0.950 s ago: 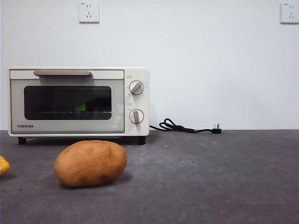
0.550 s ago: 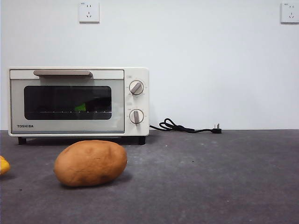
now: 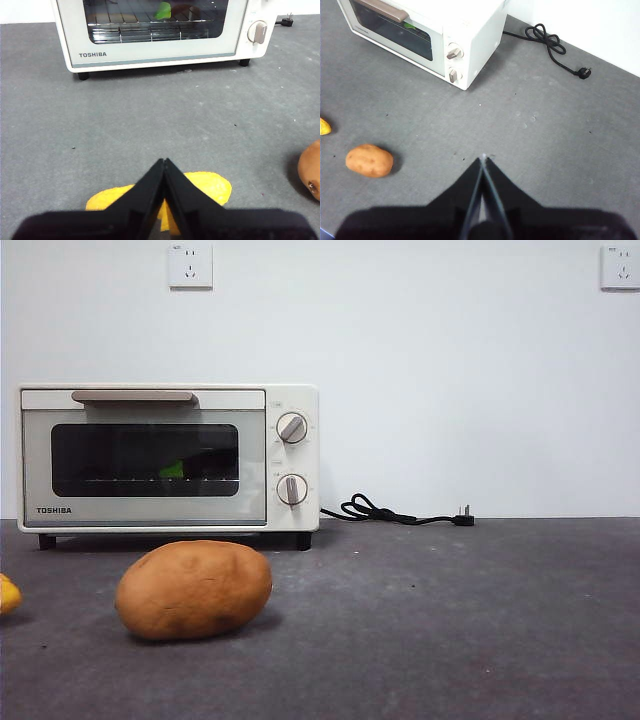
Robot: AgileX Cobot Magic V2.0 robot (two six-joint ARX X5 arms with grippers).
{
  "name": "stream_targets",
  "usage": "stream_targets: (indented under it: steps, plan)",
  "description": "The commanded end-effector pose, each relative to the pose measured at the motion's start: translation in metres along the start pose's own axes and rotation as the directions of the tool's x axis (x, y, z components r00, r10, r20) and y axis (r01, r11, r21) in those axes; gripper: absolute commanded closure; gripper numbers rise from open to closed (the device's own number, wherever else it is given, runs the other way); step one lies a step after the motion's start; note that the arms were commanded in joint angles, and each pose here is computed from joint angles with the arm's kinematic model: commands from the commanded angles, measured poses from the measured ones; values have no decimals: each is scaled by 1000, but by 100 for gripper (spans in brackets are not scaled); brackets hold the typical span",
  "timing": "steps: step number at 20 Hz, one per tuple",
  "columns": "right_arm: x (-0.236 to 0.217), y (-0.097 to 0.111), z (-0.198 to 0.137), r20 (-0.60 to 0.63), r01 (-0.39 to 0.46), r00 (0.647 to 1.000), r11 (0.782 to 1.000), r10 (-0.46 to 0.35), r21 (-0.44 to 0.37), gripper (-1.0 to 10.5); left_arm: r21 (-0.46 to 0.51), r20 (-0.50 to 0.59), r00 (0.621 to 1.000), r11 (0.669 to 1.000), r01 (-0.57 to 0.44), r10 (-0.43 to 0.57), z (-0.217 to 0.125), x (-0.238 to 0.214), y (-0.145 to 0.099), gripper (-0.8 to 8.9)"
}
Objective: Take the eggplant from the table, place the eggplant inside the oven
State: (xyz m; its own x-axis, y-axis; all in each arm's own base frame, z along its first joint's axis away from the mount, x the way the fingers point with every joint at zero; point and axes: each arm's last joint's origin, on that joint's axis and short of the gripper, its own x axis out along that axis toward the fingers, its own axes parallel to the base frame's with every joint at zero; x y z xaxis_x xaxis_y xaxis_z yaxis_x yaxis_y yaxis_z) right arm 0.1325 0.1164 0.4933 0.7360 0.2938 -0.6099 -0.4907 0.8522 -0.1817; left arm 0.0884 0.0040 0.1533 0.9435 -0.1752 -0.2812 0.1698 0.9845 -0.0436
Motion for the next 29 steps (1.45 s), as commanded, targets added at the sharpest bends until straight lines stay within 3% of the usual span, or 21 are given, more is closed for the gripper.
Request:
stream_targets:
  steps: [1,5,8,10,12,15,19,22,25,29]
  plan:
    - [1,0,-2,-23,8,1000,1000,-8,-29,946,-6,1,1000,1000,2,-2,-1,1,0,817]
    - [-12,-18,-8,0,83,997,996,-83,40,946,-6,1,1000,1000,2,-2,-1,1,0,817]
    - [-35,-32,-19,61,19,998,994,-26,109,946,-6,1,1000,1000,2,-2,-1,1,0,817]
    - [-56,-45,-30,112,43,992,983,-63,177,946,-6,1,1000,1000,2,-2,-1,1,0,817]
    - [-80,-55,-45,142,135,974,958,-175,251,946,-6,1,1000,1000,2,-2,-1,1,0,817]
    - [-117,-55,-69,184,258,924,903,-334,344,946,-6,1,1000,1000,2,-2,-1,1,0,817]
    - [-160,-38,-100,227,419,826,831,-516,367,946,-6,0,1000,1000,2,-2,-2,1,0,817]
    - [-179,-21,-120,256,458,773,790,-581,409,946,-6,-1,1000,1000,2,-2,-2,1,0,817]
    - [-179,-7,-140,265,464,759,779,-595,421,946,-6,-1,1000,1000,2,-2,-2,1,0,817]
    - [-134,-5,-171,278,470,743,770,-609,432,946,-7,-1,1000,1000,2,-2,-2,1,0,817]
